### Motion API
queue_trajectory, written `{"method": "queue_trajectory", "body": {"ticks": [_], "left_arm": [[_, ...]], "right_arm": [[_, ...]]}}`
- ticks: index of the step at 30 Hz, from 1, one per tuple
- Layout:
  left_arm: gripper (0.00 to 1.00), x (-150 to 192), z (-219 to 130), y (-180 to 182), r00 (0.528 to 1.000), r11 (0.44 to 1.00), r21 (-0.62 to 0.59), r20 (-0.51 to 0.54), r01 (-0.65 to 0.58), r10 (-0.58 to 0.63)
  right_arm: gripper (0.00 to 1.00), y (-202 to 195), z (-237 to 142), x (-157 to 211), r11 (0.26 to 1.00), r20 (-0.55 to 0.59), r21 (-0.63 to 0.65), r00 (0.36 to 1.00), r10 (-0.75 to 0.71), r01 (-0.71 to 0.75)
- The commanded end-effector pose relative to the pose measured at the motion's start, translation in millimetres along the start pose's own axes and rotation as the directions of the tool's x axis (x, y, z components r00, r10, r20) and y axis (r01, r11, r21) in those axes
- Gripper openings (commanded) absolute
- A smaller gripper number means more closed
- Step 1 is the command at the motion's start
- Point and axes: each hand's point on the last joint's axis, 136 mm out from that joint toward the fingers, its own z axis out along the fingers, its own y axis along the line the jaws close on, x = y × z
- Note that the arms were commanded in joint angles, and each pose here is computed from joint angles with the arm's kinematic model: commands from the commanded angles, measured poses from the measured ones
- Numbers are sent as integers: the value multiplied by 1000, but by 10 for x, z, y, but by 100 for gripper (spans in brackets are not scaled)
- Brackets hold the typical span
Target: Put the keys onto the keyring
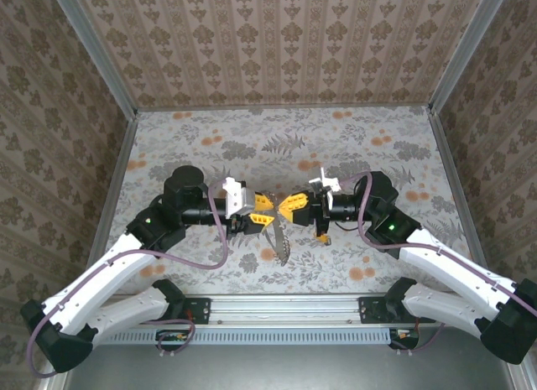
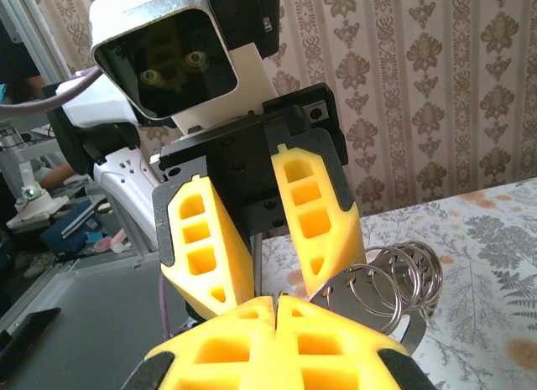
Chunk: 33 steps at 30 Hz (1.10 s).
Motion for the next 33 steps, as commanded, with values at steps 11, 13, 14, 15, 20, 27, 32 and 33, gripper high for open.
{"method": "queue_trajectory", "body": {"ticks": [11, 13, 14, 15, 20, 27, 32, 33], "left_arm": [[30, -252, -55, -27, 996, 997, 3, 49, -79, 79], [30, -216, -33, -16, 997, 997, 7, 35, -71, 70], [29, -197, -24, -13, 997, 998, 9, 26, -67, 67], [29, -173, -11, -3, 998, 998, 10, 16, -62, 62], [29, -99, 19, 32, 999, 999, 2, -11, -51, 51], [29, -64, 61, 38, 999, 999, 13, -31, -44, 44], [27, -21, 96, 28, 998, 999, 21, -56, -36, 37], [27, 4, 103, 35, 997, 999, 17, -67, -33, 34]], "right_arm": [[0, -88, -18, 105, 994, -16, 80, 998, -68, 69], [0, -88, -23, 92, 994, -8, 83, 997, -73, 74], [0, -80, -26, 84, 994, -4, 81, 997, -74, 74], [0, -64, -32, 75, 994, 1, 77, 997, -77, 77], [0, -2, -52, 42, 995, 15, 56, 996, -87, 86], [0, 15, -48, 6, 994, 25, 52, 995, -92, 91], [0, -9, -37, -20, 993, 35, 65, 995, -97, 95], [0, -13, -36, -24, 993, 38, 69, 994, -98, 95]]}}
